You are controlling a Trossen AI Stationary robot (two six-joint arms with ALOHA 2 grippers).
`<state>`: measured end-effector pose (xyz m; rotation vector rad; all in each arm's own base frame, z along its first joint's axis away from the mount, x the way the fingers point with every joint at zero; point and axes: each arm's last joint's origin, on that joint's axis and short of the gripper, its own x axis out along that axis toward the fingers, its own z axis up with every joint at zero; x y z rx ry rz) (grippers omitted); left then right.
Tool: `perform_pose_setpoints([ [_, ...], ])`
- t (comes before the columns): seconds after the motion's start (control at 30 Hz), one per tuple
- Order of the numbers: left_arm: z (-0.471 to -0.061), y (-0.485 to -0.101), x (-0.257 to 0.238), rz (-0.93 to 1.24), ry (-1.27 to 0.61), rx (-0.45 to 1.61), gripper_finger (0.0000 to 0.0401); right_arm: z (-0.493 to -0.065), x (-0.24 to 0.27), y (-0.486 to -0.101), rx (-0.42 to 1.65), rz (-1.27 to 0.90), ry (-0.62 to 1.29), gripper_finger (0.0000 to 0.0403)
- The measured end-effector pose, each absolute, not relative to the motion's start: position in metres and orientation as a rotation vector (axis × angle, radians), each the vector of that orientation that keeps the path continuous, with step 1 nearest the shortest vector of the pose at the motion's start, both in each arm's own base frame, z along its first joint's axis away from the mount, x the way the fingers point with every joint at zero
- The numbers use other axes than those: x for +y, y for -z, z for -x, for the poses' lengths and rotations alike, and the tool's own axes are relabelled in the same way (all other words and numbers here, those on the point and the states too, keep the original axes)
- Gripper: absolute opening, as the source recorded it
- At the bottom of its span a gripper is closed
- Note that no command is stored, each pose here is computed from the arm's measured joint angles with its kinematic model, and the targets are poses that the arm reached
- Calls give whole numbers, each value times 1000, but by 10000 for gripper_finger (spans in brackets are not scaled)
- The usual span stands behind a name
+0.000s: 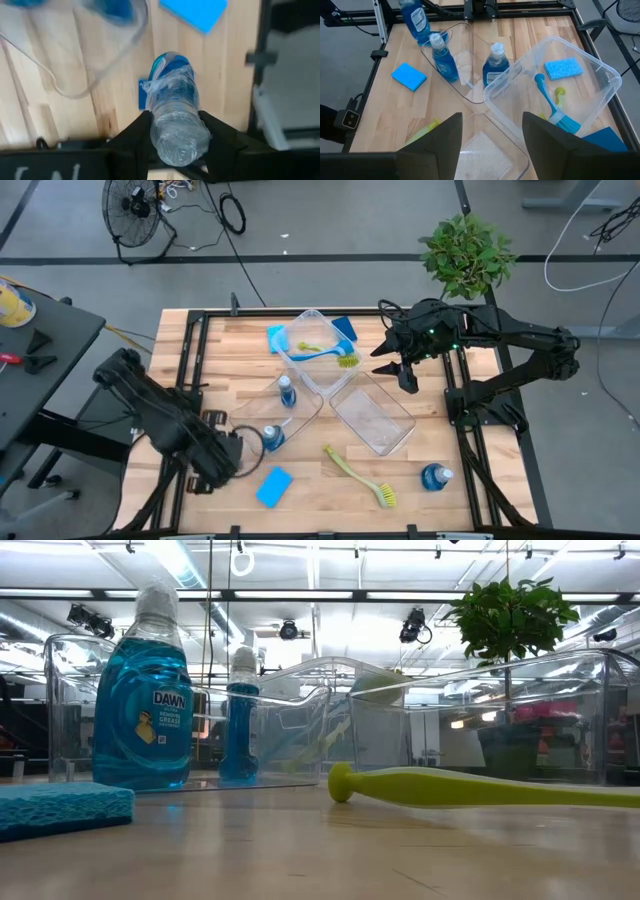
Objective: Pick & Place Kitchen Sink Supplies
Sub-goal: Put the blue dishwashing liquid into the left transparent bin
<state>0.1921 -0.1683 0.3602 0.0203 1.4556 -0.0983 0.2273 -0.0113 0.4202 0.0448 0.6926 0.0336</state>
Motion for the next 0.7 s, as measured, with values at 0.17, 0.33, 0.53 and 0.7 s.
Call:
perform_pose_setpoints([
  [0.17,-188,-383,-142,60,21,1339,141,-227,-11,-420,692,-43,-35,208],
  [0.33,-182,-397,-117,145,-30,1275,141,-227,-11,-420,691,-38,-36,208],
  [0.53,-180,-406,-92,214,-105,1214,141,-227,-11,-420,691,-36,-37,208],
  [0.7,-180,-410,-76,215,-126,1188,141,-227,-11,-420,692,-36,-37,208],
])
